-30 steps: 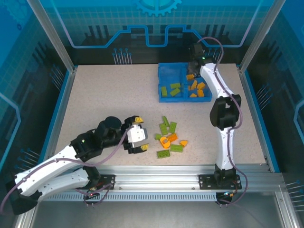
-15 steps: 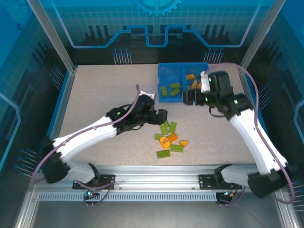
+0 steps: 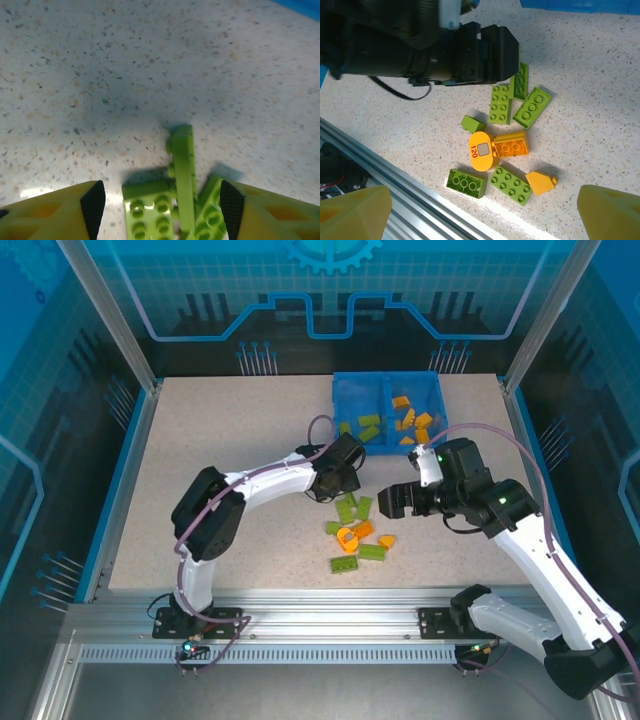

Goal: Sort the legos into containers by color

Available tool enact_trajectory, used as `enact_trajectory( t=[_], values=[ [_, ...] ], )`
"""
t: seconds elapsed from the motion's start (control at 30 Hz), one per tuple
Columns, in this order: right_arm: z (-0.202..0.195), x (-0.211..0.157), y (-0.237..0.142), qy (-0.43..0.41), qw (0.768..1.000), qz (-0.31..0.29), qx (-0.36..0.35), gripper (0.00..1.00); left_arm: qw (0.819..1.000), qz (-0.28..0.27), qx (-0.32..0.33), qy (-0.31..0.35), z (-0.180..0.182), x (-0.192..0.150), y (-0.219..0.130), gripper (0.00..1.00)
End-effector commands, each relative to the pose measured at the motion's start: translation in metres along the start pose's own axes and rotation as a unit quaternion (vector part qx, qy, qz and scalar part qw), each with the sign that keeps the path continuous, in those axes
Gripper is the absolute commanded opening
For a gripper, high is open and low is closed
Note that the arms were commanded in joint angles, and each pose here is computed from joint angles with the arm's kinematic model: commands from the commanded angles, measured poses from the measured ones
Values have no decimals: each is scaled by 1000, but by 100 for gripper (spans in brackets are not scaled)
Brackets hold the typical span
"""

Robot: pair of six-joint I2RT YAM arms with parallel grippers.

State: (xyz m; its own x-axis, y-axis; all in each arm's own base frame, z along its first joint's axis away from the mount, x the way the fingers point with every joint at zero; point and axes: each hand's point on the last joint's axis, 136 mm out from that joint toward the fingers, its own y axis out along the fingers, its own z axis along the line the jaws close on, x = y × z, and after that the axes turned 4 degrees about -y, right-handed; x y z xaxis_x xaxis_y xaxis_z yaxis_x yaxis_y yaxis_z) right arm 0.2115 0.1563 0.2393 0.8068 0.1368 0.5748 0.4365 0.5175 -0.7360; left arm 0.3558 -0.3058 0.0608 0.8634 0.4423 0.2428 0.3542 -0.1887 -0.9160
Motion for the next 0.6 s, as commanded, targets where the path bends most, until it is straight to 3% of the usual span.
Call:
enact_trajectory(
  t=[0.0, 0.37, 0.57],
  values=[
    [5, -12, -2, -2, 1000, 19, 12, 99, 999, 18, -17, -27, -14, -1, 9, 64],
    [6, -17, 8, 10, 999, 27, 21, 100, 997, 57, -38, -27, -22, -10, 46, 42],
    [3, -20, 13, 15, 999, 33, 17, 100, 996, 48, -71, -11, -34, -5, 30, 21]
  ],
)
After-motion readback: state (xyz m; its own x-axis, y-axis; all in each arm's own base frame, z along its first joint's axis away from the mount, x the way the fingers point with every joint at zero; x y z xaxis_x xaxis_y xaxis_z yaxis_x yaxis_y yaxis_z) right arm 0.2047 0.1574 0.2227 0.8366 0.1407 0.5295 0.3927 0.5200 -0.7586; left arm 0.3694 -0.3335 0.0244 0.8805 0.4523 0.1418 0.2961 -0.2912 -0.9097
